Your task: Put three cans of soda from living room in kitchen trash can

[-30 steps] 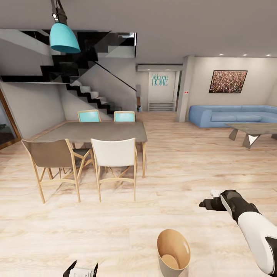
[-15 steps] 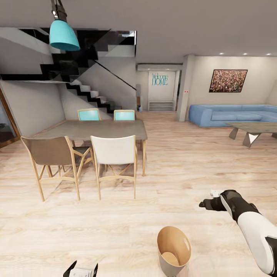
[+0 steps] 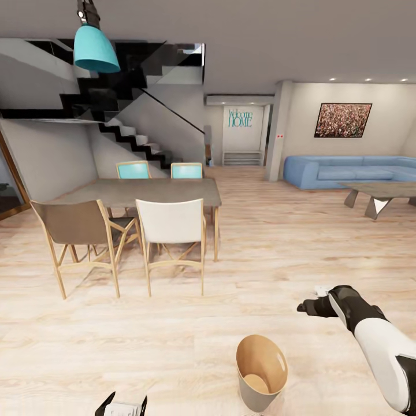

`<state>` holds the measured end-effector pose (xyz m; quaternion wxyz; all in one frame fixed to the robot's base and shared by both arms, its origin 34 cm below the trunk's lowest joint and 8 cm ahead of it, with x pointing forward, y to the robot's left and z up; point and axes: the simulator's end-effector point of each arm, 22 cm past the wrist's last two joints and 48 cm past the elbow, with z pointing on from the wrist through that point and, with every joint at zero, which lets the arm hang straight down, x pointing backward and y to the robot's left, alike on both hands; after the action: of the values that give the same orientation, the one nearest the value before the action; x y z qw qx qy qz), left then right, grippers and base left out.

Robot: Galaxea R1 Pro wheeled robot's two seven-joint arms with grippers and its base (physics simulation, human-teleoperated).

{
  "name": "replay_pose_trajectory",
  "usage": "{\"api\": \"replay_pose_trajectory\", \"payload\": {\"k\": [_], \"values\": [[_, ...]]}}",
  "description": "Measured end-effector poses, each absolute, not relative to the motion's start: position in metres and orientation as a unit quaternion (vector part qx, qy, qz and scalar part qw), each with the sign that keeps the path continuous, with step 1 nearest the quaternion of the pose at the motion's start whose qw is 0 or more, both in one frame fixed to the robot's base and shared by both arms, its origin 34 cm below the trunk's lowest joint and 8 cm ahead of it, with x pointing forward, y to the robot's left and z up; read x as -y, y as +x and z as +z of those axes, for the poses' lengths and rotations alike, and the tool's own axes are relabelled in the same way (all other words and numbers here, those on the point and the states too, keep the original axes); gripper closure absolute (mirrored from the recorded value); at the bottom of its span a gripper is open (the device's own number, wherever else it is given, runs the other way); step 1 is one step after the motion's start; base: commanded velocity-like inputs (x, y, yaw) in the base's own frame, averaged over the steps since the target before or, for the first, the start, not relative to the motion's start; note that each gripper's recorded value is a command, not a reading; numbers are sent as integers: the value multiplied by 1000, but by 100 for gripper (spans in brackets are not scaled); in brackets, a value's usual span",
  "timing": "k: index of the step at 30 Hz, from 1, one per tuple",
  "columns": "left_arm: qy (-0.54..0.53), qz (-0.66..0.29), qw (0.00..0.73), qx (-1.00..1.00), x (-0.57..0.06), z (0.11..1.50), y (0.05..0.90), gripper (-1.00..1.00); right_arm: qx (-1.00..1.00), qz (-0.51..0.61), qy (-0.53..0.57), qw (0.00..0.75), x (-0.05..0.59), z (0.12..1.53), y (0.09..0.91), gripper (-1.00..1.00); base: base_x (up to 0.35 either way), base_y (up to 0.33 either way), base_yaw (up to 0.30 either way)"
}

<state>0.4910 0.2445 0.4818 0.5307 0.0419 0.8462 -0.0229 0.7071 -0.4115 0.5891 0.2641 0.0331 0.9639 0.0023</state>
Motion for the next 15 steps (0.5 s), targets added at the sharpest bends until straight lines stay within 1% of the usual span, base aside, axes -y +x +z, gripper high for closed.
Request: {"api": "replay_pose_trajectory", "payload": {"k": [15], "values": [[42,-23,531,-846,-244,450,485,-100,-969,-8,-8,249,384,547,700,-100,0,0,0]]}}
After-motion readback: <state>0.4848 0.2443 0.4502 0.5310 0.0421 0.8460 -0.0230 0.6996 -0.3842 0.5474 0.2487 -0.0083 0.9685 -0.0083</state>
